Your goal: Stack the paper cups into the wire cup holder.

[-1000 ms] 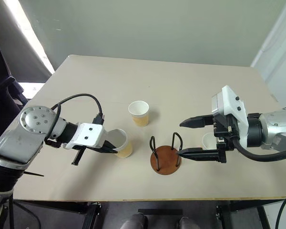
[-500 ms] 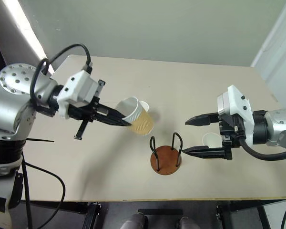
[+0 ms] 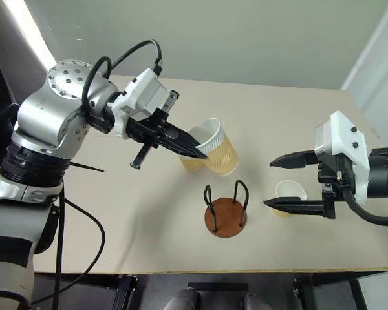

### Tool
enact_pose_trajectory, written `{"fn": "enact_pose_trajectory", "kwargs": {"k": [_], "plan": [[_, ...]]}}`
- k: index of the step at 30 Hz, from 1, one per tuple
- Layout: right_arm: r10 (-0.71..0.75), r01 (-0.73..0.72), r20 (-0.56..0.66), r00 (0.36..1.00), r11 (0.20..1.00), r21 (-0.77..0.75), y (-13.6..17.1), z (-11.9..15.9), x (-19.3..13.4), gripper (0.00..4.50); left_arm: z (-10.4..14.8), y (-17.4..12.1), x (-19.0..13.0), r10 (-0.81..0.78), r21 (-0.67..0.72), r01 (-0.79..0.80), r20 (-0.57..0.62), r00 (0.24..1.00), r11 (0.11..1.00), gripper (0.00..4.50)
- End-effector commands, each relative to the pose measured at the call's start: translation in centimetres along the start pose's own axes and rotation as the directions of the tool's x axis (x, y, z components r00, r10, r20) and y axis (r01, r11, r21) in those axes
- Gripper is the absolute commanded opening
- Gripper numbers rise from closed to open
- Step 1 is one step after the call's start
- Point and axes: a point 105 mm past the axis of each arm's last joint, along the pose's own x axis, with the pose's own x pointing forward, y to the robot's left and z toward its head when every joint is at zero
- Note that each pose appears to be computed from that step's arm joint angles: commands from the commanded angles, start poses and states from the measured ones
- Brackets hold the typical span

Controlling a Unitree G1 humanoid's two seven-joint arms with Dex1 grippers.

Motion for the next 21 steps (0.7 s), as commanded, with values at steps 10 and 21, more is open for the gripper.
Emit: {"fn": "enact_pose_trajectory", "kwargs": {"k": [10,21], "plan": [[-0.194,0.195,0.019,0.981,0.976,-0.095,-1.0,3.3,-3.1,3.91,0.8,-0.6,2.1,-0.165,0.09,0.164,0.001,0.986,0.982,0.02],[-0.207,0.208,0.019,0.978,0.974,-0.093,-1.1,3.2,-3.2,3.91,-0.7,-1.9,3.0,-0.229,0.081,0.233,-0.055,0.972,0.969,0.02]]}}
